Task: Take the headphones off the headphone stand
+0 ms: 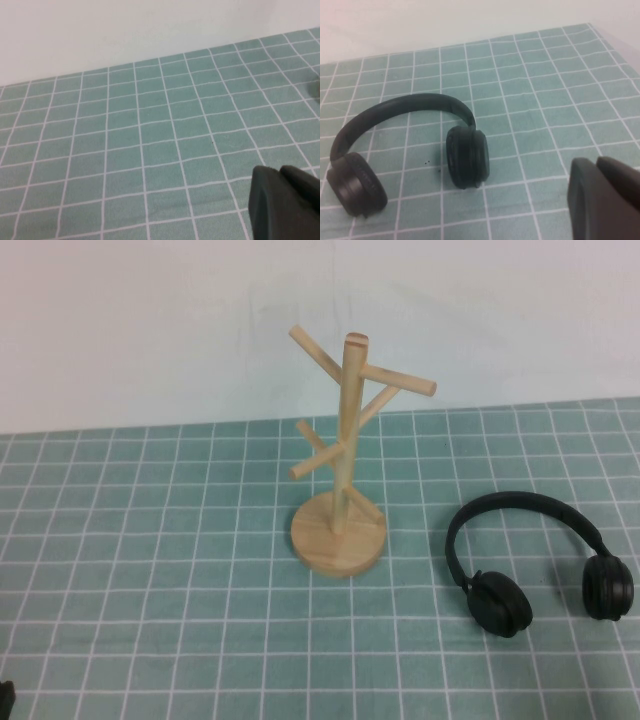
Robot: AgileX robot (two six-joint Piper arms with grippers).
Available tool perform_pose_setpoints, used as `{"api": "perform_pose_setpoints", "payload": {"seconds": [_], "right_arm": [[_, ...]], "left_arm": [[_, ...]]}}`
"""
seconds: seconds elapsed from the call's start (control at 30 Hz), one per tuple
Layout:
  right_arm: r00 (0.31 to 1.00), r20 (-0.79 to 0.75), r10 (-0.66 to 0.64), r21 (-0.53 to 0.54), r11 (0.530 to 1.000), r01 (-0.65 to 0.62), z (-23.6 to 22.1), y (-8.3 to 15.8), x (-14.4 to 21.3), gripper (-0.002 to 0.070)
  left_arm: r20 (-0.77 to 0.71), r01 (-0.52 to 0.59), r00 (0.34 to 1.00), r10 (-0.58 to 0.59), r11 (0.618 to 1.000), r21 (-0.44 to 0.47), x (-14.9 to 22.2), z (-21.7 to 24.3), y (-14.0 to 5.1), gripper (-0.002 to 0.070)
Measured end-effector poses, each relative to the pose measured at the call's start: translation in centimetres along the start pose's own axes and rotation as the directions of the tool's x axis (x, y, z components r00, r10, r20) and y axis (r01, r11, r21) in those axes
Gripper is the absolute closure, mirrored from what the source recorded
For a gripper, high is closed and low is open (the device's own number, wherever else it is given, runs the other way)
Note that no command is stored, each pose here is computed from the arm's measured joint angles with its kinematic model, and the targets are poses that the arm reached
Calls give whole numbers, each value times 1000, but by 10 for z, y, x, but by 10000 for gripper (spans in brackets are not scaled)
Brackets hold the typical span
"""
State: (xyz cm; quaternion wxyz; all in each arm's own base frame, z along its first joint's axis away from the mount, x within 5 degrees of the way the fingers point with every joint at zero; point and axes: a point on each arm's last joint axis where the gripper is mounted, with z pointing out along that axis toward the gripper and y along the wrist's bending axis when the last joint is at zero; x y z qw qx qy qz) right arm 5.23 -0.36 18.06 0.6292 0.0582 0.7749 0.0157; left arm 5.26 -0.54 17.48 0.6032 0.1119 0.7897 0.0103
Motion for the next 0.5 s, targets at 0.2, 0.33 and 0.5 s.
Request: {"api": "perform_pose_setpoints", "payload": {"seconds": [0.2,0.33,0.5], "right_arm": [[1000,0,0,0,1000,0,0,0,0,685],[1000,0,-8,3,1000,8,0,0,0,685],[1000,1,-11,3,1000,11,0,0,0,685]], "left_arm": [[0,0,1000,0,1000,0,0,0,0,680],[0,0,1000,0,1000,0,0,0,0,680],[0,0,1000,0,1000,0,0,0,0,680]]}}
